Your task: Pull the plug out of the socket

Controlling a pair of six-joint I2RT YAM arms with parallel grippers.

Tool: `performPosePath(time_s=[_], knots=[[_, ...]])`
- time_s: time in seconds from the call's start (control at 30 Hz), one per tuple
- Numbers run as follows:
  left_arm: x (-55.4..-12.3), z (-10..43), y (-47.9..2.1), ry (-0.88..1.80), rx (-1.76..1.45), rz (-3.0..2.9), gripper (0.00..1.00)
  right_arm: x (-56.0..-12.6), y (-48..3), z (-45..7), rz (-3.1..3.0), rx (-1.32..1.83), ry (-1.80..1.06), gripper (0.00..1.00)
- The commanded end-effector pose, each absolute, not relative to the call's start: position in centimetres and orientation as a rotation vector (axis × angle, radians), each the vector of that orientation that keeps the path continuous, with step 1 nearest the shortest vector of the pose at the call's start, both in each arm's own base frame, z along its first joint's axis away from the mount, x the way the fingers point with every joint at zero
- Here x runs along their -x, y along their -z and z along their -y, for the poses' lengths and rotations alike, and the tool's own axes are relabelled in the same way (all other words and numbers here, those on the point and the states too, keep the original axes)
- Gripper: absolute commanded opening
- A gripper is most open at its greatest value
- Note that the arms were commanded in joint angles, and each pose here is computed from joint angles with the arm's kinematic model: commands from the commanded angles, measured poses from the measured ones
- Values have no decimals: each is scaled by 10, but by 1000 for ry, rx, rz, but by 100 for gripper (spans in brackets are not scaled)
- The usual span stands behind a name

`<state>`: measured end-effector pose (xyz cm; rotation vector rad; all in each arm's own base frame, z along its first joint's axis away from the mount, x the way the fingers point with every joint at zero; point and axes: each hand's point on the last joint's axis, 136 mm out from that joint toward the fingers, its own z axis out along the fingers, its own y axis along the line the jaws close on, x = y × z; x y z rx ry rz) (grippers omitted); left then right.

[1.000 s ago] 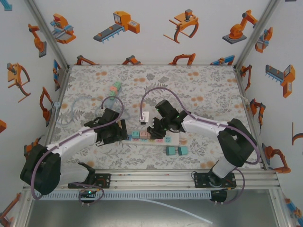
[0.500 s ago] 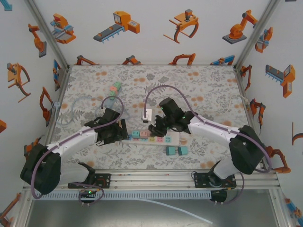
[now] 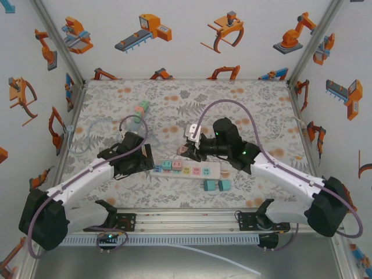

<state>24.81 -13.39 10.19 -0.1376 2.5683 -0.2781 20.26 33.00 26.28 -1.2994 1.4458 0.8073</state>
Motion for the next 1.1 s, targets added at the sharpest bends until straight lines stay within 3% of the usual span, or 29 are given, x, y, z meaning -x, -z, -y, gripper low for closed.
performPosePath(time_s=[0.0, 0.3, 0.63, 0.87, 1.07], knots=[[-249, 134, -134, 289, 44, -2509, 82, -214, -297, -315, -1481, 1034, -825, 15], [-233, 178, -213, 655, -325, -2195, 88, -230, -280, -222, -1818, 395, -727, 16], [-165, 231, -290, 1108, -767, -1782, 93, -219, -218, -136, -2050, -136, -812, 16], [-130, 244, -310, 1197, -934, -1675, 97, -226, -156, -112, -2239, -476, -970, 15], [-119, 245, -310, 1226, -971, -1660, 98, -213, -109, -90, -2301, -663, -934, 15]])
